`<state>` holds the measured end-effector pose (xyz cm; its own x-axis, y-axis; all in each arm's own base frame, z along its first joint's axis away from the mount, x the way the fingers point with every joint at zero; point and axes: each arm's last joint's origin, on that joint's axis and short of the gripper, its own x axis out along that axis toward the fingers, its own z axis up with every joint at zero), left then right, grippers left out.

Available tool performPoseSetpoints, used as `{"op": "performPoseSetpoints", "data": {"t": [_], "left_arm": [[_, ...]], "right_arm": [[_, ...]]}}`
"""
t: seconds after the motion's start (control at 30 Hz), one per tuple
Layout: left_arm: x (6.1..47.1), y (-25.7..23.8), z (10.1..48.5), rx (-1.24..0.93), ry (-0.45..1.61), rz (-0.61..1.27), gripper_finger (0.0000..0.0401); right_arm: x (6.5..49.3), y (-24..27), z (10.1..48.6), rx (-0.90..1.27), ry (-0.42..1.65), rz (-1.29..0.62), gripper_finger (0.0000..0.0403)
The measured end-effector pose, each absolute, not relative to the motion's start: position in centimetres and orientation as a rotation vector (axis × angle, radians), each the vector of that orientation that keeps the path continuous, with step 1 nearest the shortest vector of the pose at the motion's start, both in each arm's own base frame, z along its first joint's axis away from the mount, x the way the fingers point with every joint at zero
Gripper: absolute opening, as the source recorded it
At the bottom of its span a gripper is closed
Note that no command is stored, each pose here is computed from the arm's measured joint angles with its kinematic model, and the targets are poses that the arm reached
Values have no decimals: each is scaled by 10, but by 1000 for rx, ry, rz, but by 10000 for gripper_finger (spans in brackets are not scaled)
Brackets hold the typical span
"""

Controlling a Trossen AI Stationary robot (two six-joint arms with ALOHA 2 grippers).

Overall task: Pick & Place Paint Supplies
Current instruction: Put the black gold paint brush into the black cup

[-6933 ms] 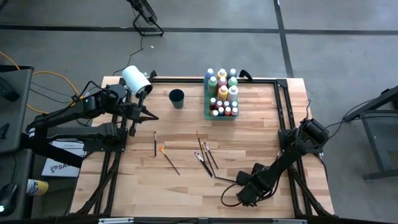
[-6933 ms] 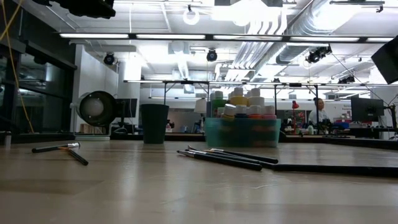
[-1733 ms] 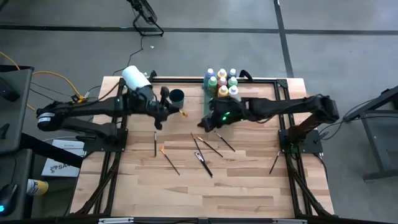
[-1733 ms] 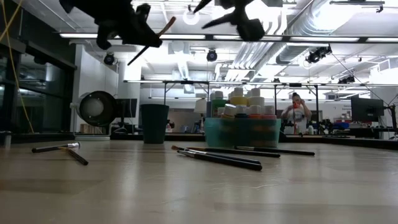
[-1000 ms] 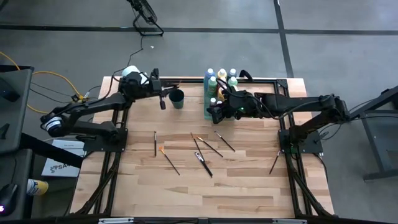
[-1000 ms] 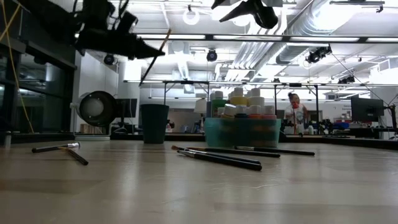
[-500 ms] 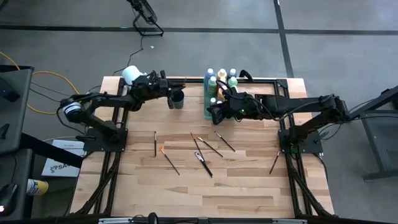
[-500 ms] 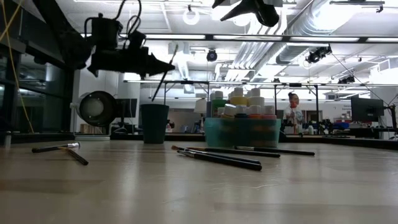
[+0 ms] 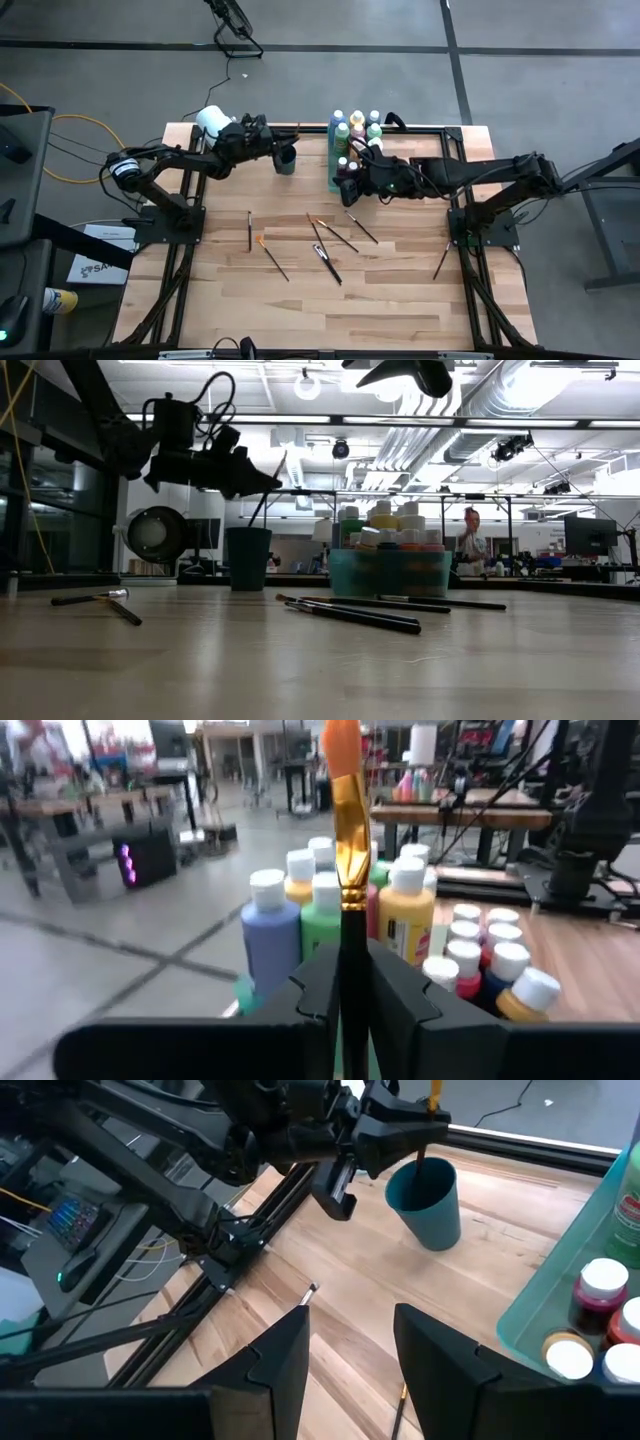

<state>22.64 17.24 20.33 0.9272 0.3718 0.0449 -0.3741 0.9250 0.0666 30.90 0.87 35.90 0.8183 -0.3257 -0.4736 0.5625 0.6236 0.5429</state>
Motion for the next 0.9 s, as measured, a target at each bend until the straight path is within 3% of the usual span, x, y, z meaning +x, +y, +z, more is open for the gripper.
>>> {"op": "performPoseSetpoints", "data": {"t": [0.57, 0.7, 0.9], "left_arm": [[226, 173, 191, -24, 77, 410, 39], [226, 173, 191, -23, 77, 407, 62], [226, 173, 191, -19, 76, 396, 137]], "right_arm": [[309, 12, 359, 734, 351, -514, 142], [309, 12, 359, 736, 353, -511, 142], [309, 12, 359, 745, 367, -484, 142]]}}
